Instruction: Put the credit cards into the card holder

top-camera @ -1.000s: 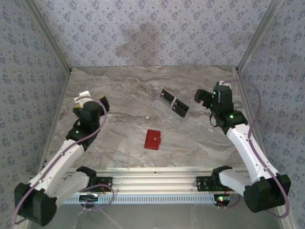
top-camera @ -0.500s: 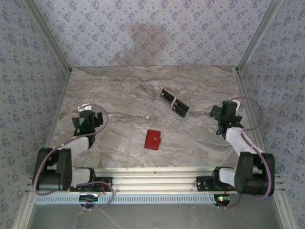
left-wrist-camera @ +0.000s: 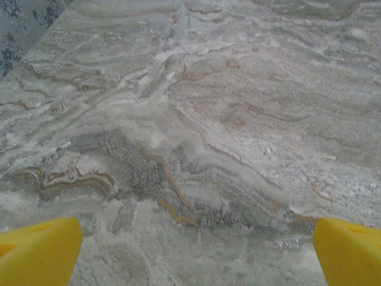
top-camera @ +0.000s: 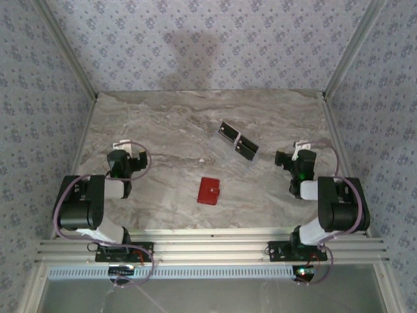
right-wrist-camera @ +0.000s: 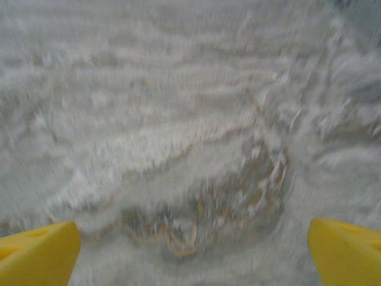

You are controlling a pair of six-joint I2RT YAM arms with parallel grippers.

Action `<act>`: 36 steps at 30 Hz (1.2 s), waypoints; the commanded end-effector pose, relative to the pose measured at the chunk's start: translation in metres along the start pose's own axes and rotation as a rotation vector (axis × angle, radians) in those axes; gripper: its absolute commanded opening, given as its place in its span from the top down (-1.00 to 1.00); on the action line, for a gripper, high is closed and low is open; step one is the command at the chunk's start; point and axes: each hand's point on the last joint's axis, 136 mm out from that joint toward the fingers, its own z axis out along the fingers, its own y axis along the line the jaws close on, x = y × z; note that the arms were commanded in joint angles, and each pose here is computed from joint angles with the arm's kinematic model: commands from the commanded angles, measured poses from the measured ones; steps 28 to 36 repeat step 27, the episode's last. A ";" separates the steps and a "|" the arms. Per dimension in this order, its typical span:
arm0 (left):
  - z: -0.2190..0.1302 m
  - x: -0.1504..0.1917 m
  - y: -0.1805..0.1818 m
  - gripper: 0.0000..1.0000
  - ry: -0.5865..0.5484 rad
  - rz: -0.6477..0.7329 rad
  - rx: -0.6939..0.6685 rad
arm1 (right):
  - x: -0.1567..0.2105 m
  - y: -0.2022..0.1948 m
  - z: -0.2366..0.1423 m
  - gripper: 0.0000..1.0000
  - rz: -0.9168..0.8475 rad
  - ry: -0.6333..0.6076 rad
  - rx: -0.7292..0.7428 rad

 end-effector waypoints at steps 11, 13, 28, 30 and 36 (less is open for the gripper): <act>0.004 -0.023 -0.006 -0.99 -0.053 -0.030 0.071 | -0.031 0.013 0.000 -1.00 -0.076 -0.103 -0.014; 0.005 -0.023 -0.006 -1.00 -0.053 -0.032 0.070 | -0.032 0.014 0.001 -1.00 -0.074 -0.103 -0.021; 0.003 -0.023 -0.006 -1.00 -0.062 -0.024 0.069 | -0.030 0.013 0.001 -1.00 -0.066 -0.095 -0.038; 0.003 -0.023 -0.006 -1.00 -0.062 -0.024 0.069 | -0.030 0.013 0.001 -1.00 -0.066 -0.095 -0.038; 0.003 -0.023 -0.006 -1.00 -0.062 -0.024 0.069 | -0.030 0.013 0.001 -1.00 -0.066 -0.095 -0.038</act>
